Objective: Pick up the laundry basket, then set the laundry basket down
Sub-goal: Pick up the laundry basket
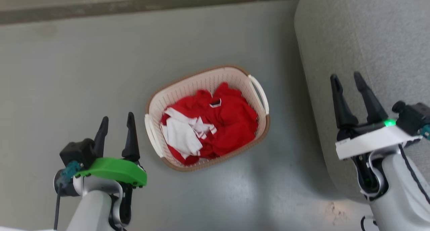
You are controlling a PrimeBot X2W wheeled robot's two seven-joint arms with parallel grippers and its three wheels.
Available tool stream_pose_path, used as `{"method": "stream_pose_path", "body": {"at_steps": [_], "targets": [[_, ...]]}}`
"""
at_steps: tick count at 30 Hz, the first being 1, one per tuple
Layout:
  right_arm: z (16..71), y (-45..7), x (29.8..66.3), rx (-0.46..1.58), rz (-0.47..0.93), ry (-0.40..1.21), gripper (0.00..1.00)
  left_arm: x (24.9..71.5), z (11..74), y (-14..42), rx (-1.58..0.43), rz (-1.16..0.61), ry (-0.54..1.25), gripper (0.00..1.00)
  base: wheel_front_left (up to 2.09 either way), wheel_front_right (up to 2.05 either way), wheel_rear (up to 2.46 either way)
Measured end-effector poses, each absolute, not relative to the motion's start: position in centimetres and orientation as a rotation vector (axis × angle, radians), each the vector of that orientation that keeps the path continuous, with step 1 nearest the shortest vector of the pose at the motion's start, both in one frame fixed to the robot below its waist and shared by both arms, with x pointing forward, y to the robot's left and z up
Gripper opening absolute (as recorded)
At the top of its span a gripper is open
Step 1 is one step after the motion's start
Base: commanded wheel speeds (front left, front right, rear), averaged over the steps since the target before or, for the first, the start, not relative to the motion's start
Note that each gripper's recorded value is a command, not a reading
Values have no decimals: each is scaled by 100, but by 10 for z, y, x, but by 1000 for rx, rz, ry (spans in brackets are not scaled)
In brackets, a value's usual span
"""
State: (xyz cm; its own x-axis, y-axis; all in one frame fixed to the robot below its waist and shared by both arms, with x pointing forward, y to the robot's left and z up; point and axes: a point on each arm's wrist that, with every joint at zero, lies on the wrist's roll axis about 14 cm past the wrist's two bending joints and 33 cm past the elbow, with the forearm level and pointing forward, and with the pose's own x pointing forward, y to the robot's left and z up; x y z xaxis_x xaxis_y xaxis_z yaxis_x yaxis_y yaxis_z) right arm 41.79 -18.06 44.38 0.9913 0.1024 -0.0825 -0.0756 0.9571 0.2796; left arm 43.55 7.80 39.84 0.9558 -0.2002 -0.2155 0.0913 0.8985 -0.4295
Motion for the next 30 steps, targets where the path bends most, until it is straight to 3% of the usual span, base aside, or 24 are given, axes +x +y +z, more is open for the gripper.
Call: {"method": "stream_pose_path", "body": {"at_steps": [10, 30], "targets": [[421, -189, 445, 295, 69, 129, 100, 448, 316, 69, -421, -129, 474, 100, 0, 0, 0], [361, -211, 465, 269, 23, 245, 100, 458, 202, 49, -491, -65, 773, 100, 0, 0, 0]]}}
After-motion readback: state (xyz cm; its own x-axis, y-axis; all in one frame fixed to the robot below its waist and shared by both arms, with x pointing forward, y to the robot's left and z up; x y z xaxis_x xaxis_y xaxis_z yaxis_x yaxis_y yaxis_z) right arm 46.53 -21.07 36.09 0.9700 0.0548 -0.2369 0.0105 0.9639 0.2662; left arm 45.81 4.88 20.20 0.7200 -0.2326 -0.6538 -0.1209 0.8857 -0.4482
